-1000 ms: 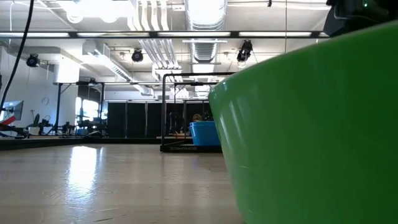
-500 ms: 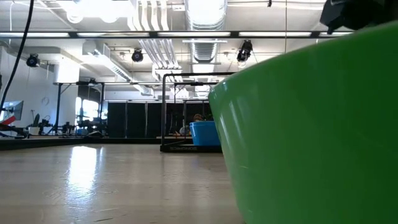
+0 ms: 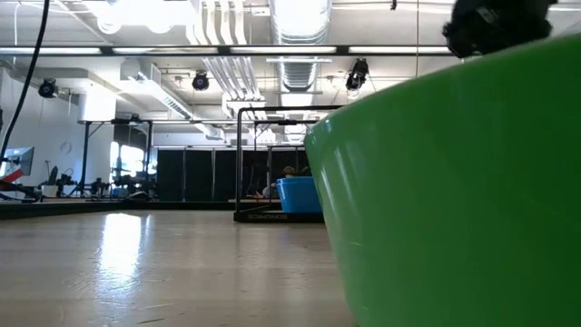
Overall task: Pick & Place Mini bowls
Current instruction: Stack the blue bowl on the blue bowl on the shelf
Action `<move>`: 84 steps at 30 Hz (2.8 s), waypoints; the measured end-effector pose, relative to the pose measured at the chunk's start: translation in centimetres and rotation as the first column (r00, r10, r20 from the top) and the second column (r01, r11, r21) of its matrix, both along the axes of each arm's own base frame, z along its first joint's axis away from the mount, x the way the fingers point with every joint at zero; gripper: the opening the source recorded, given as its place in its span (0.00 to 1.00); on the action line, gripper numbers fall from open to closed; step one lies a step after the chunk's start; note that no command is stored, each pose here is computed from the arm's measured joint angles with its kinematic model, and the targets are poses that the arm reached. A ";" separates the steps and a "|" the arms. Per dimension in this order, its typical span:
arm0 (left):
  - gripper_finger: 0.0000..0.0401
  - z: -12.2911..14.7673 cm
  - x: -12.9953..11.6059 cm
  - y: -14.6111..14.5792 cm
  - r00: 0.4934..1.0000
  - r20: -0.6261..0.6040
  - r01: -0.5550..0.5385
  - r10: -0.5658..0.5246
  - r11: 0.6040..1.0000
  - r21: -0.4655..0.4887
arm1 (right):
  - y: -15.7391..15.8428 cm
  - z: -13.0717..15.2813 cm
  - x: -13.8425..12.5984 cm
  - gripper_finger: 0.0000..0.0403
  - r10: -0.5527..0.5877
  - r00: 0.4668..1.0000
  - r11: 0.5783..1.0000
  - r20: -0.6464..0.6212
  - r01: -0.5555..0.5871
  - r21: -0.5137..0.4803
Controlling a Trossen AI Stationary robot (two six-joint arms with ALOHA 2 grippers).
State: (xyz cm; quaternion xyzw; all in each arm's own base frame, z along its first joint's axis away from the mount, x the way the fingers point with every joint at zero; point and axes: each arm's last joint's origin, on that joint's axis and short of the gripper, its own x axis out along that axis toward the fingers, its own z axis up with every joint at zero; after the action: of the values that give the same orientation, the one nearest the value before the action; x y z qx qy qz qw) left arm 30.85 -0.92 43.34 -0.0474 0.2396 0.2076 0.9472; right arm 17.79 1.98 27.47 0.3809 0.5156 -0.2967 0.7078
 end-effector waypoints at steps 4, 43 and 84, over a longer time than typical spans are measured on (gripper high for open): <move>0.21 0.0 0.0 0.0 1.000 0.000 0.000 0.000 1.000 0.000 | -1.7 2.2 0.4 0.02 0.067 0.996 0.995 0.054 -0.062 -0.080; 0.21 0.8 -0.9 0.6 0.988 0.083 -0.122 0.131 0.987 -0.102 | -12.6 3.9 13.7 0.02 0.979 0.118 0.057 -0.168 -0.943 -0.327; 0.21 4.1 -5.2 2.0 0.932 0.245 -0.224 0.267 0.956 -0.188 | -10.4 -3.0 18.4 0.02 0.845 -0.490 -0.532 -0.213 -0.809 -0.249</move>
State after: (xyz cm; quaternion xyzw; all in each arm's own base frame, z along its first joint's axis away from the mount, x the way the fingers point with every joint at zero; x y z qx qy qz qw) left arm 25.67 1.05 47.48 -0.1787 0.1172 0.2968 0.9307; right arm 36.22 -8.37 24.44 -0.3543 0.4888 0.4088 0.6844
